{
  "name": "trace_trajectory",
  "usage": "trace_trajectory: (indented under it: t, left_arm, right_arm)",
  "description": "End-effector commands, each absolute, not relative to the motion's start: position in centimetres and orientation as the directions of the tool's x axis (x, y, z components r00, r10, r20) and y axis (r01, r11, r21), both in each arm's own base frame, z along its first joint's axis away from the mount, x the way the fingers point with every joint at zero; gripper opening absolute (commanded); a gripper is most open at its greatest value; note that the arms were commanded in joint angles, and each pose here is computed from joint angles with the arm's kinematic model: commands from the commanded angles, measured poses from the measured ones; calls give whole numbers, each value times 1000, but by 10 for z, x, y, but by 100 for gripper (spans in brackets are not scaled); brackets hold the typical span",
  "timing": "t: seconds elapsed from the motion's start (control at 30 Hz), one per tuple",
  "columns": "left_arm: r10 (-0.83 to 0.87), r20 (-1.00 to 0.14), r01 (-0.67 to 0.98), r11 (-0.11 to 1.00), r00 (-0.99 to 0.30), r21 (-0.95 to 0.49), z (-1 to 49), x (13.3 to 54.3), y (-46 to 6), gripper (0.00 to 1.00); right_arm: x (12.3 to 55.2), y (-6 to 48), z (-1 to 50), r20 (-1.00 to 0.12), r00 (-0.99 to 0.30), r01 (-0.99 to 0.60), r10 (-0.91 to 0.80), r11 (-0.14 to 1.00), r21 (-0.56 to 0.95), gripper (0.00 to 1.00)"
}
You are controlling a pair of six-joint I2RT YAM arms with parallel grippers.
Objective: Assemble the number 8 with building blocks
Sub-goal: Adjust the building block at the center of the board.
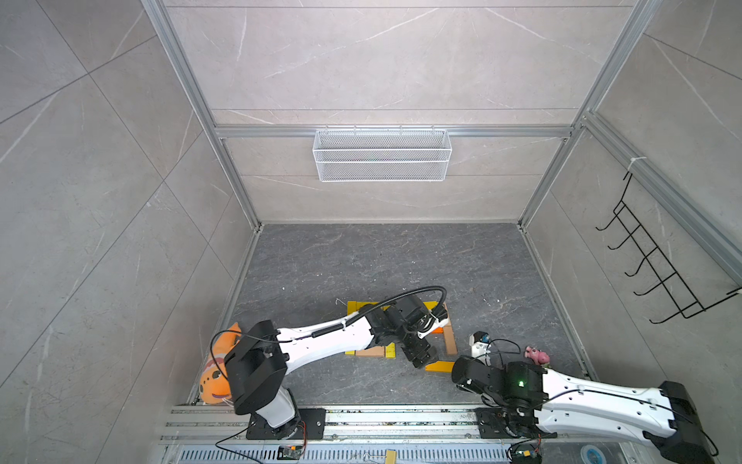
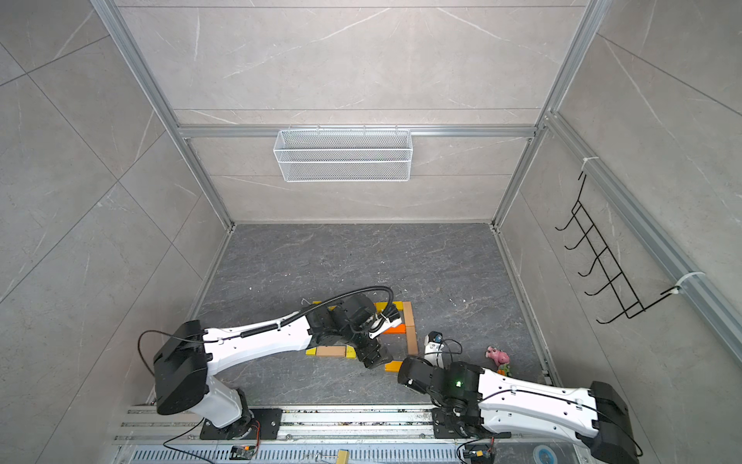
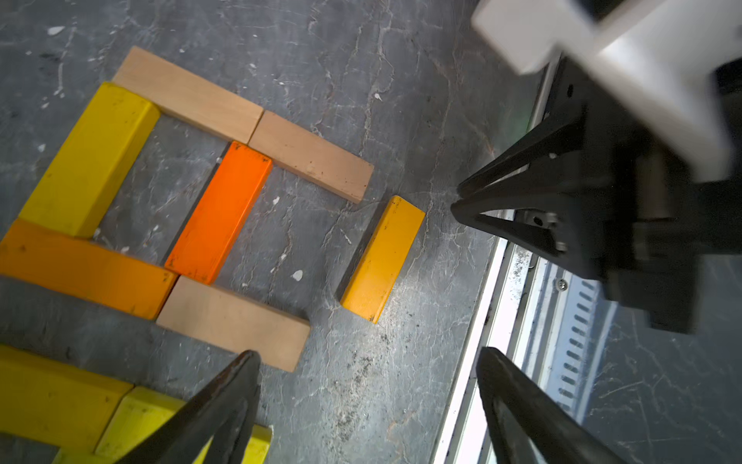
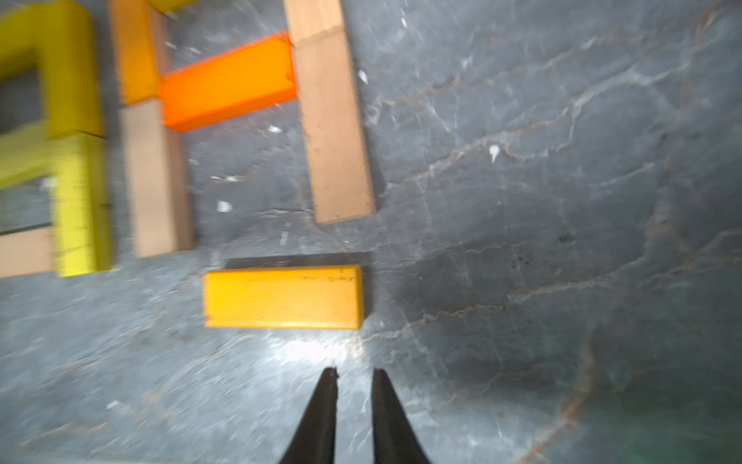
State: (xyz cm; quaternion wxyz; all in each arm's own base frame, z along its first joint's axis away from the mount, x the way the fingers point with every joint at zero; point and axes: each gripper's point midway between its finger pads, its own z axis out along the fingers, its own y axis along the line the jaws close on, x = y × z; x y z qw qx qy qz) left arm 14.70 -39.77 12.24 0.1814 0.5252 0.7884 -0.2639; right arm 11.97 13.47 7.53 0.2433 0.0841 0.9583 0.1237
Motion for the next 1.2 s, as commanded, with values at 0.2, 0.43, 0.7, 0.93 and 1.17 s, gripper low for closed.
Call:
trace_trajectory:
  t: [0.2,0.43,0.7,0.93,1.17]
  left_arm:
    - [849,-493,981,140,-190,-137,97,136,-434,76]
    - [890,-438,987,64,-124,-149,79,122,-441,69]
    - [928,-365,996,39,-68,-85,53,121,-447,65]
    - [950,-309,998,20,-36,-54,34,120,-449,57]
    - [961,-275,1000,13,-20,-27,22,120,-449,51]
  right_arm:
    - [101,102,134,-451,-888,-30,88,968,248,45]
    - [91,95,169,-497,-865,-155,62,910,383,54]
    - [89,89,174,-532,-845,-199,58,889,413,54]
    - [92,89,171,-537,-843,-200,33,907,371,54]
    - [93,88,172,-543,-839,-200,39,906,374,54]
